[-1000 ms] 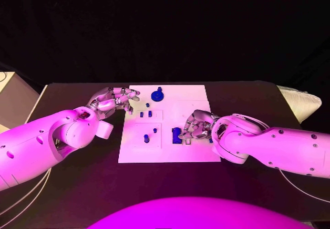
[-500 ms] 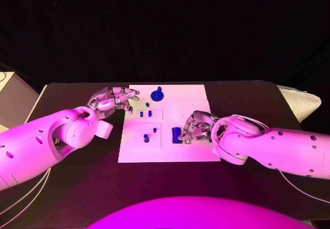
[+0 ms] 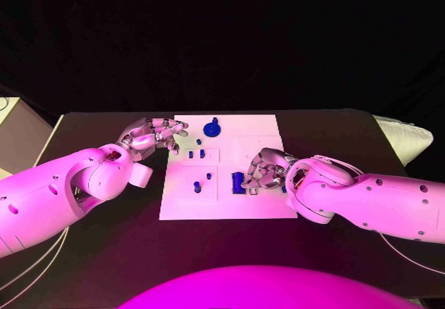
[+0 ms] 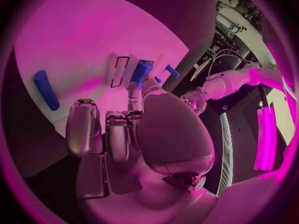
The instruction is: Assemble the parts on the task board
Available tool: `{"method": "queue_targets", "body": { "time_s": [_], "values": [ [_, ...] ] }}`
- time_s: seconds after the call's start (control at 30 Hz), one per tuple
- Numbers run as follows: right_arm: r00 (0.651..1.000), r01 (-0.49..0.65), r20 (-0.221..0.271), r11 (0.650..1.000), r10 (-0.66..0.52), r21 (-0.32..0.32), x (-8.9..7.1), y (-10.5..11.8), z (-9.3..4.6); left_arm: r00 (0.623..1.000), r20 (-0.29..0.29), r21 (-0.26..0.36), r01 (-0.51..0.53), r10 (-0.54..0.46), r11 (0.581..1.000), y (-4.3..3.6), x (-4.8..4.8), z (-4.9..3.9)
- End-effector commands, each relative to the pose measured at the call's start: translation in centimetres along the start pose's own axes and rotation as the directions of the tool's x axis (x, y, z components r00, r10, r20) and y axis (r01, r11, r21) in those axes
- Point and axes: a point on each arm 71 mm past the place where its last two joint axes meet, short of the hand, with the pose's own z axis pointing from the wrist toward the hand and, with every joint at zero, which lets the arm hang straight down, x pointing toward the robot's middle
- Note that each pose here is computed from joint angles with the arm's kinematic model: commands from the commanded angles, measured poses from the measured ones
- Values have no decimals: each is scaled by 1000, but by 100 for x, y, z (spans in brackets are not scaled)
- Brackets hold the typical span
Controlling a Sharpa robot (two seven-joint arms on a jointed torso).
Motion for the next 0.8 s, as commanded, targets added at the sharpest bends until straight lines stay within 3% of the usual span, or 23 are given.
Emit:
{"method": "queue_targets", "body": {
  "time_s": [0.03, 0.23, 0.37, 0.57, 0.8],
  "values": [
    [997, -63, 36, 997, 64, -39, -33, 6, -18, 1000, -19, 8, 6, -6, 1000, -8, 25, 5],
    [977, -212, 21, 977, 212, -29, -108, -94, -85, 1000, -18, 8, 6, -6, 1000, -7, 24, 5],
    [968, -251, 21, 968, 251, -7, -214, -214, -127, 1000, -16, 8, 5, -5, 1000, -7, 20, 4],
    [977, -211, 26, 977, 210, 26, -378, -484, -173, 1000, -17, 9, 6, -5, 1000, -7, 24, 5],
    [993, -119, 13, 990, 118, 72, -462, -746, -257, 1000, -17, 8, 7, -7, 1000, 5, 26, -1]
  ]
}}
